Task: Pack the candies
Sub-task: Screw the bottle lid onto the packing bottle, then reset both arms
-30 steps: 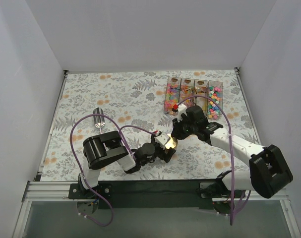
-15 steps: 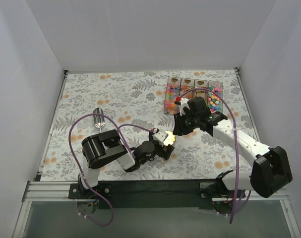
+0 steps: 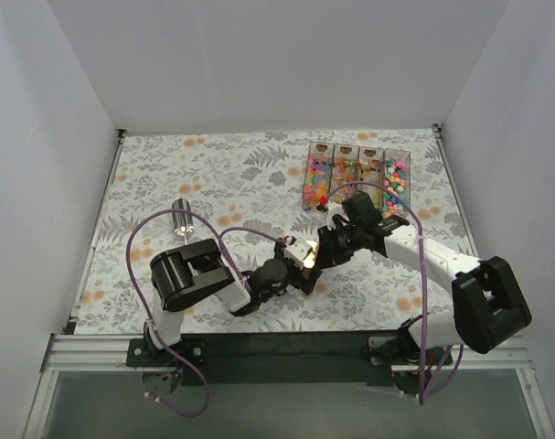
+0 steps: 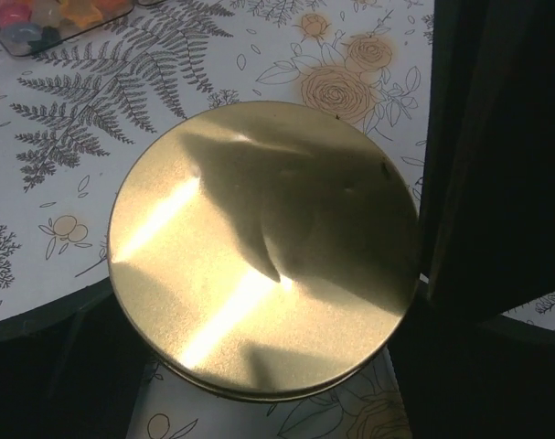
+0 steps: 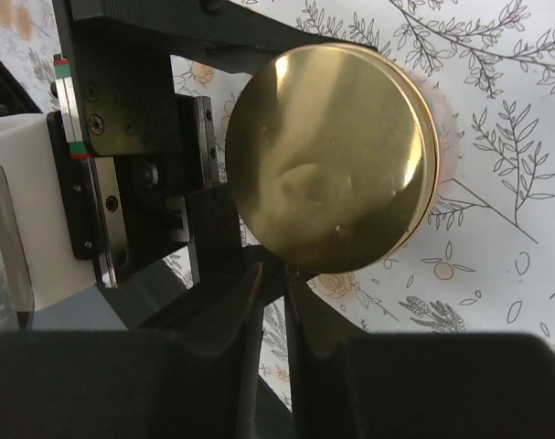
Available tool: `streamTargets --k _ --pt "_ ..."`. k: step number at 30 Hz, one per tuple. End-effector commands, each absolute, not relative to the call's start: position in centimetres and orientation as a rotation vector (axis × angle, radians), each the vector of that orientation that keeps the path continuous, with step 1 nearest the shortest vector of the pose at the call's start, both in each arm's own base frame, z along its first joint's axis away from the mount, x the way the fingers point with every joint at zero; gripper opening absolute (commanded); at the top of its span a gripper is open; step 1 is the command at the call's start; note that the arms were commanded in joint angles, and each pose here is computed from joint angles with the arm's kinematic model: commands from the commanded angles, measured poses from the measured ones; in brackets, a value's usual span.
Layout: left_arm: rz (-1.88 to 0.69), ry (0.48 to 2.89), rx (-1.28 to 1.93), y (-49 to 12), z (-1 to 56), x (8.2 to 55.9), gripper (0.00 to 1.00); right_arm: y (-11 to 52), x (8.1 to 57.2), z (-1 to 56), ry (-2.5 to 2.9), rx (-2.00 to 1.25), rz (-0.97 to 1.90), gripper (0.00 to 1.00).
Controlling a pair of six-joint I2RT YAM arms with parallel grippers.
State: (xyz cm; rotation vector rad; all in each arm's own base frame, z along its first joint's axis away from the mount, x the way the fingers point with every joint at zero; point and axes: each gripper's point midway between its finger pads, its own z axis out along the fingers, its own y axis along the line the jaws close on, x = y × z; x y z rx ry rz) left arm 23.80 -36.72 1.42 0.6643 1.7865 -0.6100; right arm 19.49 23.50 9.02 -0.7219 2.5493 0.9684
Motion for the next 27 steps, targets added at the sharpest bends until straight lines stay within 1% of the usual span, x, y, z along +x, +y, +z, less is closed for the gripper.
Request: streamTargets --k 1,4,9,11,12,14,17,18,20,22,23,24,25,26,27 --pt "-0.314 2.194 0.839 -27.9 -9.5 19.8 0.93 23.3 18.5 6.5 2.595 -0.685 0.996 0.22" --pt "-0.337 2.181 0.819 -28.1 -8.6 19.7 0.95 22.4 18.2 4.6 2.642 -0.656 0.945 0.22" --pt "-0.390 2.187 0.793 -27.1 -7.0 17.7 0.96 21.8 18.7 4.3 2.639 -0.627 0.895 0.22" --pt "-0.432 2.164 0.792 -27.7 -5.4 16.9 0.96 22.3 19.3 5.4 2.608 -0.625 0.910 0.22" --pt "-0.424 2.184 0.809 -27.1 -5.5 16.3 0.97 22.6 19.6 6.0 2.592 -0.627 0.921 0.22" --pt "-0.459 2.195 0.780 -27.0 -4.2 15.5 0.97 23.3 20.4 8.2 2.540 -0.625 0.945 0.23" --pt "-0.464 2.228 0.688 -26.2 -2.2 15.3 0.97 23.1 21.7 10.6 2.479 -0.600 0.889 0.27" --pt "-0.464 2.222 0.651 -26.1 -1.2 15.6 0.96 22.8 22.5 12.0 2.434 -0.584 0.858 0.29" --pt "-0.425 2.264 0.571 -24.8 -0.4 15.6 0.96 20.9 23.7 12.6 2.430 -0.525 0.726 0.39" --pt "-0.490 2.211 0.425 -25.4 3.9 16.9 0.95 17.9 25.4 13.7 2.402 -0.412 0.577 0.50" --pt "-0.464 2.247 0.408 -24.5 4.4 16.6 0.95 16.8 25.9 14.1 2.391 -0.370 0.534 0.58" --pt "-0.453 2.238 0.359 -24.2 5.7 17.0 0.95 14.9 26.6 15.3 2.354 -0.294 0.485 0.62" --pt "-0.498 2.175 0.288 -24.9 9.6 18.1 0.96 13.1 27.1 15.8 2.343 -0.229 0.403 0.69" --pt "-0.431 2.209 0.268 -23.4 9.9 17.9 0.96 11.9 27.4 16.6 2.322 -0.186 0.362 0.72" --pt "-0.394 2.162 0.202 -22.5 12.2 18.8 0.98 9.4 27.8 18.3 2.274 -0.101 0.271 0.73"
